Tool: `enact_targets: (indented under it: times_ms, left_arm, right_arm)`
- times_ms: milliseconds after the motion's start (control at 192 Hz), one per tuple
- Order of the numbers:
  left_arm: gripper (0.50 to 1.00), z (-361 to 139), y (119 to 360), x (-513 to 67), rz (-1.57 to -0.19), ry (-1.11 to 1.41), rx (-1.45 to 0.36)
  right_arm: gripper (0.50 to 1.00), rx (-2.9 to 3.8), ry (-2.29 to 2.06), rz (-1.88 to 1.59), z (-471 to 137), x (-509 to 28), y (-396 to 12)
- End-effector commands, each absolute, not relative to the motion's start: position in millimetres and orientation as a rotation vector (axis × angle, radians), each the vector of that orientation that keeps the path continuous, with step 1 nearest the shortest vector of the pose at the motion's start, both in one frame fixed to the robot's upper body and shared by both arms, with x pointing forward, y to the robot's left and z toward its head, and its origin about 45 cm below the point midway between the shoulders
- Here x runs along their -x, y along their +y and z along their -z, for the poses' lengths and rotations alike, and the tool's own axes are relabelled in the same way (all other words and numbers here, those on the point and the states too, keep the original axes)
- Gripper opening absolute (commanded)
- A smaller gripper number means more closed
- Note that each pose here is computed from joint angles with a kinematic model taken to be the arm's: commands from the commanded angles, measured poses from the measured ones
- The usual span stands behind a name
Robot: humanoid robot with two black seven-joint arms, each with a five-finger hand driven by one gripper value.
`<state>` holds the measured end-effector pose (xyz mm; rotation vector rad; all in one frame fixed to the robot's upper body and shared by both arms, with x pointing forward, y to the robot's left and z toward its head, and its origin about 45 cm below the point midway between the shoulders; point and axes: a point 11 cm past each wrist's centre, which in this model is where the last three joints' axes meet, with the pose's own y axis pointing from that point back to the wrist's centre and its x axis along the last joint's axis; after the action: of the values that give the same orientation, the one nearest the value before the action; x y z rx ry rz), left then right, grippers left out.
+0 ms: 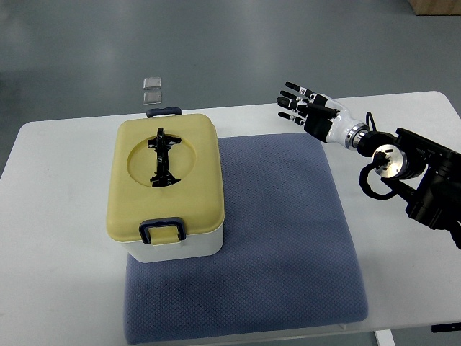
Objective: Open white storage box with right hand
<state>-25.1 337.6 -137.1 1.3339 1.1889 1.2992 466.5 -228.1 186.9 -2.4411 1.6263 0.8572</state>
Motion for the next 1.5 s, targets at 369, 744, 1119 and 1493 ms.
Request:
enact_targets:
  times_ms: [369, 744, 1119, 1493]
  left_arm:
    - [1.000, 137, 340, 26, -1.303, 1.186, -1.340]
    - [1.000, 137, 340, 26, -1.301, 1.187, -1.339]
    - [1.000, 137, 340, 25, -1.300, 1.187, -1.338]
    - [1.000, 137, 340, 25, -1.300, 1.187, -1.338]
  right_arm:
    - [0.932, 2.445, 1.631, -0.851, -188, -467, -228]
    - [0.934, 2.415, 1.751, -0.807, -186, -470, -247]
    - [0.932, 2.486, 1.762, -0.720, -192, -473, -243]
    - [0.932, 2.827, 1.713, -0.030, -259, -494, -226]
